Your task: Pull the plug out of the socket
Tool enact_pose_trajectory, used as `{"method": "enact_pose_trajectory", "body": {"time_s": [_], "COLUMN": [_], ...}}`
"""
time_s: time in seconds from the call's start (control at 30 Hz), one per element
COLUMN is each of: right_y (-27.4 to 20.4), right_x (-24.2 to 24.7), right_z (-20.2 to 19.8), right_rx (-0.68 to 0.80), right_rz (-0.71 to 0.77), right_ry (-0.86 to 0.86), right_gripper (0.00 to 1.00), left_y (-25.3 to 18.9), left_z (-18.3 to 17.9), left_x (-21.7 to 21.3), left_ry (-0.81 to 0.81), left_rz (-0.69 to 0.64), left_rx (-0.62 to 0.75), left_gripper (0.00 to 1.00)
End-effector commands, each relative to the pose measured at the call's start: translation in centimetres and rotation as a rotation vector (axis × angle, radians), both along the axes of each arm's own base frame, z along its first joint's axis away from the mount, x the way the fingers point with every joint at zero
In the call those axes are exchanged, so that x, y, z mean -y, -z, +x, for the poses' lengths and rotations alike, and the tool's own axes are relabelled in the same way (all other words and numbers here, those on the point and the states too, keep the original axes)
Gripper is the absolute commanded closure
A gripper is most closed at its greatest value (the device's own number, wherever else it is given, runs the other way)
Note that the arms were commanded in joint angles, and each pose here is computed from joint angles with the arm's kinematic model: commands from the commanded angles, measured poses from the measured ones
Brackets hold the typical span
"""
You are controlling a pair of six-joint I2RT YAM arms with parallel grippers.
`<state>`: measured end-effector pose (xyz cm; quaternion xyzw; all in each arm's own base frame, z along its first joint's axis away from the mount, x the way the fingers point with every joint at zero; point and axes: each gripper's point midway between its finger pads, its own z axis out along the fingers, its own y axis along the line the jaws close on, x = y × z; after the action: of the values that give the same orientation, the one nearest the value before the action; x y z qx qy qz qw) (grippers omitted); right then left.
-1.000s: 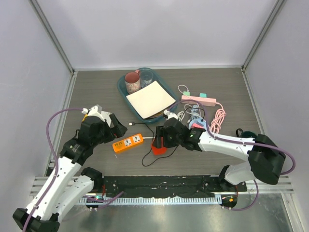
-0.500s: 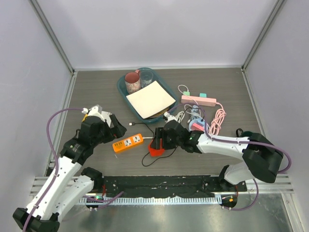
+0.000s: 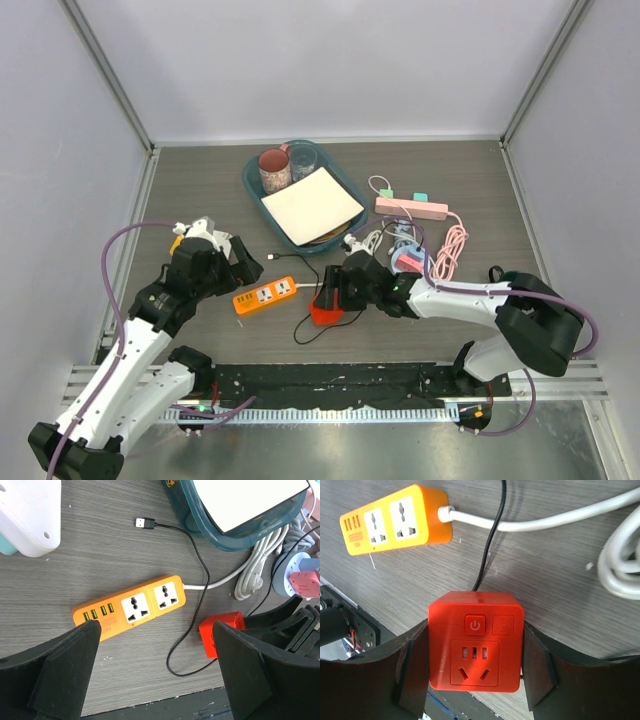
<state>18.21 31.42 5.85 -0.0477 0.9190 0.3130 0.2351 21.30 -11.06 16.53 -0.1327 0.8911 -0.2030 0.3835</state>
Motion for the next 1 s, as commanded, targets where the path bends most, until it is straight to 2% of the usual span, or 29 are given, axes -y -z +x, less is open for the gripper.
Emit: {"method": "enact_pose_trajectory", "body": {"time_s": [0.0,0.23,0.4,0.7,0.83,0.97], "right_y": [-2.2,-3.1,-3.4,-3.6,-3.7,-3.4], "right_x": [0.4,1.9,2.5,3.4,3.4,4.0], "right_z": [1.8,3.0,3.1,3.5,3.5,3.1], "right_rx": [0.044,0.076,0.087,0.111,0.110,0.097], "right_rz": [0.040,0.017,0.001,-0.073,-0.072,-0.079], "right_ry": [0.046,0.101,0.100,0.097,0.094,0.106], "right_gripper": [0.31,0.25,0.25,0.35,0.44,0.46], "left_y": [-0.9,-0.9,-0.8,-0.7,-0.7,-0.7], "left_z": [0.4,0.5,0.5,0.5,0.5,0.5], "left_x": [-0.1,-0.1,0.0,0.0,0.0,0.0], "left_ry": [-0.001,-0.001,0.004,0.002,0.003,0.003], "left_rz": [0.000,-0.001,0.003,0.001,0.002,0.003], "left_rx": [0.040,0.043,0.036,0.034,0.036,0.033], "left_gripper": [0.00,0.00,0.00,0.00,0.00,0.00]}}
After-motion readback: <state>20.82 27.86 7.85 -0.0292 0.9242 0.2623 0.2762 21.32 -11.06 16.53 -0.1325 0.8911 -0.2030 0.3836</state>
